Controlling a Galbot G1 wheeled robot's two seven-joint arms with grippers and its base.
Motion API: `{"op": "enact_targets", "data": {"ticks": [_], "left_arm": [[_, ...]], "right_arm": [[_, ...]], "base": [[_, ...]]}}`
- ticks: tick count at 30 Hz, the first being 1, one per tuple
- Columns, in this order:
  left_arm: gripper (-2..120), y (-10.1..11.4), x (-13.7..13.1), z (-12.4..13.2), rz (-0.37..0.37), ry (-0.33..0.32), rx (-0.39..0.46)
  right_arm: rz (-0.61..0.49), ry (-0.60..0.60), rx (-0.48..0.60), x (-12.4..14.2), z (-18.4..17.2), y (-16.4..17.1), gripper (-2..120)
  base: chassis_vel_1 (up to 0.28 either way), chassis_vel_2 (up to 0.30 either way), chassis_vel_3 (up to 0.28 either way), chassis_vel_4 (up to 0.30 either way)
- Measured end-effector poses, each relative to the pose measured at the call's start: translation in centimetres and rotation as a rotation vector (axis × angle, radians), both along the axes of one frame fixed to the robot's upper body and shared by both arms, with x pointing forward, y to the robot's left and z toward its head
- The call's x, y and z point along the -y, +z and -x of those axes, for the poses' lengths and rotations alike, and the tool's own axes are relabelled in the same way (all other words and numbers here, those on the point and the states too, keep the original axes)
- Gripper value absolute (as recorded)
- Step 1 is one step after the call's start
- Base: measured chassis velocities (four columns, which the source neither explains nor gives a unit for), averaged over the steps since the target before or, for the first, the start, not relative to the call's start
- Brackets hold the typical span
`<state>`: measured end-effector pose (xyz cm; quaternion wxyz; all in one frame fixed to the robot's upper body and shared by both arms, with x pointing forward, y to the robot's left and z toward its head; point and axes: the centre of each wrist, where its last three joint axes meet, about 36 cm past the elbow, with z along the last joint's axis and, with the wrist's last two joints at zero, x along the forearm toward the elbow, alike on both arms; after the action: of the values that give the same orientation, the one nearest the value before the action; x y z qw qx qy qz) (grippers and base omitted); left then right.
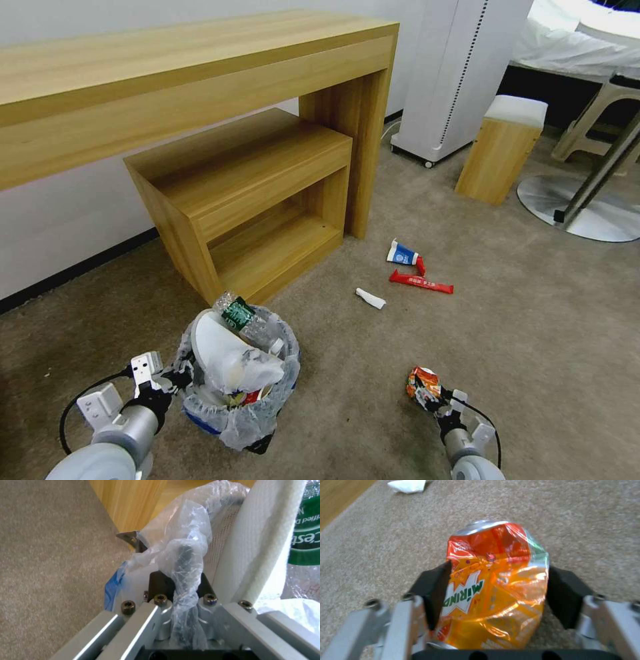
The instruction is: Pick up the trash bin and place the garbage on the floor into it.
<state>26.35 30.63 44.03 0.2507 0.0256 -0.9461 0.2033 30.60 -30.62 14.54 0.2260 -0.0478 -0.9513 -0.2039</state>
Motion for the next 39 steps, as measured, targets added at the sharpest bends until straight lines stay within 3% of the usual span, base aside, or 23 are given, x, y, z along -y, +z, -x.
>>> {"op": "enact_targets", "data": {"ticks": [2,11,18,19,21,22,25,26,28,30,33,39], "left_arm": [[3,0.0,0.0,0.1,0.002,0.001,-0.001],[3,-0.2,0.0,-0.1,0.002,0.005,0.001],[3,-0.5,-0.1,-0.4,0.002,0.011,0.000],[3,-0.5,-0.2,-0.4,0.001,0.013,-0.001],[3,-0.6,-0.2,-0.4,0.000,0.012,0.000],[3,-0.6,-0.2,-0.4,0.000,0.012,0.000],[3,-0.3,0.0,-0.5,0.001,0.006,0.003],[3,-0.3,0.0,-0.5,0.001,0.006,0.003],[3,-0.1,0.2,-0.4,0.002,0.002,0.007],[3,-0.1,0.3,-0.4,0.003,0.001,0.008],[3,0.3,0.6,-0.8,0.006,-0.011,0.017],[3,0.5,1.4,-2.9,0.027,-0.054,0.021]], "right_arm": [[0.009,0.001,0.006,-0.3,0.0,-0.3,51],[0.040,0.025,0.038,0.4,0.4,-0.1,24],[0.031,0.112,0.182,0.4,-0.3,2.4,8],[0.028,0.149,0.238,0.4,-0.8,3.7,2],[0.017,0.218,0.336,0.1,-2.2,6.3,0],[0.017,0.218,0.336,0.1,-2.2,6.3,0],[0.005,0.367,0.516,-0.9,-6.3,12.8,0],[0.005,0.367,0.516,-0.9,-6.3,12.8,0],[0.013,0.474,0.618,-1.5,-8.9,17.4,0],[0.015,0.505,0.640,-1.7,-9.5,18.7,0],[0.020,0.667,0.755,-3.4,-12.7,25.4,0],[0.029,0.798,0.787,-4.0,-12.6,30.1,0]], "base": [[0.000,0.000,0.000,0.000],[0.000,0.000,0.000,0.000],[0.000,0.000,0.000,0.000],[0.000,0.000,0.000,0.000],[0.000,0.000,0.000,0.000],[0.000,0.000,0.000,0.000],[0.000,0.000,0.000,0.000],[0.000,0.000,0.000,0.000],[0.000,0.000,0.000,0.000],[0.000,0.000,0.000,0.000],[0.000,0.000,0.000,0.000],[0.000,0.000,0.000,0.000]]}}
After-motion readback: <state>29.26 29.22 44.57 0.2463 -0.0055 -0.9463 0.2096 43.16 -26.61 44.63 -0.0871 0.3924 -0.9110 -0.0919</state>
